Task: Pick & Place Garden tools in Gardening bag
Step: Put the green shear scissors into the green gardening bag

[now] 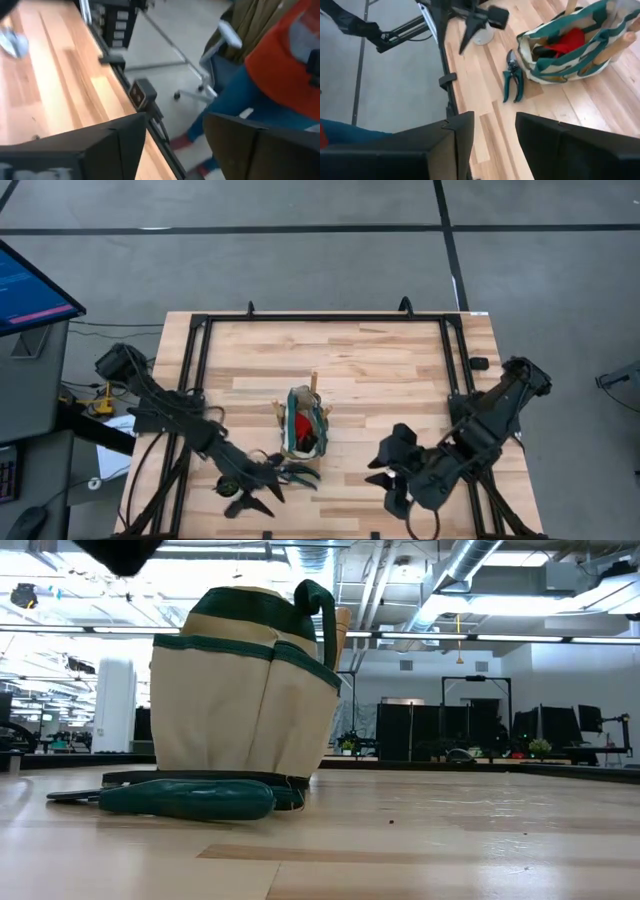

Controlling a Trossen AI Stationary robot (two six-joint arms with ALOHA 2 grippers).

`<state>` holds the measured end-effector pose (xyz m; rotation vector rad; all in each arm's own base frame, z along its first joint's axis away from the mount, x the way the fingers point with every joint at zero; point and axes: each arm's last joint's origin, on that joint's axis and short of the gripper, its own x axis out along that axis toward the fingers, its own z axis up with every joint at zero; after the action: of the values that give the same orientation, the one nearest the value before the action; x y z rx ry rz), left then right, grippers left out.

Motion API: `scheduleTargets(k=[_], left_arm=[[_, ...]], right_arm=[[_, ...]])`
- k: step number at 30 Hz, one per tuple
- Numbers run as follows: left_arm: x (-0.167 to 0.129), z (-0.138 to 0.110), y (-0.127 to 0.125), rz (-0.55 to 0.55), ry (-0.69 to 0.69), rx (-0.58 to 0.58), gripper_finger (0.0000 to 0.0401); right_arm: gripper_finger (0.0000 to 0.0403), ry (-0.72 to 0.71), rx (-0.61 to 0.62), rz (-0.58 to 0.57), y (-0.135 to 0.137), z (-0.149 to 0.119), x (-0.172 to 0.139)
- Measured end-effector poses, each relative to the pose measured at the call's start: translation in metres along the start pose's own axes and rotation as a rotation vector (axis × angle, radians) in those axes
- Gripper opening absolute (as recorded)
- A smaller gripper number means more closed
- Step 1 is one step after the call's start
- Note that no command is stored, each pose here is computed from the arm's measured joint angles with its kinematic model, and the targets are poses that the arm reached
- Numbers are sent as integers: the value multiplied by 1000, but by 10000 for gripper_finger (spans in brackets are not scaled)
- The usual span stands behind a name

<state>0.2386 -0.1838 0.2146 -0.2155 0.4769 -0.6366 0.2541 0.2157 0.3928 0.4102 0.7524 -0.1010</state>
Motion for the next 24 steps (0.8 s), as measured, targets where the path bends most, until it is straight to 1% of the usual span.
scheduleTargets(k=[2, 4, 7, 10, 14, 19, 22, 24], left_arm=[[14, 0, 4, -7, 36, -26, 195], [26, 0, 9, 19, 52, -41, 195], [41, -5, 21, 108, 69, -52, 188], [49, -9, 34, 189, 69, -61, 179], [54, -15, 53, 279, 88, -77, 173], [52, -15, 72, 393, 88, -68, 179], [47, -9, 82, 427, 64, -82, 184], [45, -8, 87, 424, 67, -91, 184]], right_arm=[[136, 3, 3, 3, 2, -4, -2], [134, 10, -1, 4, 4, -7, -4], [132, 12, -5, 9, 5, -9, -5], [133, 16, -13, 16, 7, -11, -7], [134, 25, -32, 27, 10, -16, -9], [132, 43, -69, 29, 12, -23, -13], [131, 55, -87, 25, 13, -27, -16], [131, 63, -99, 23, 14, -30, -17]])
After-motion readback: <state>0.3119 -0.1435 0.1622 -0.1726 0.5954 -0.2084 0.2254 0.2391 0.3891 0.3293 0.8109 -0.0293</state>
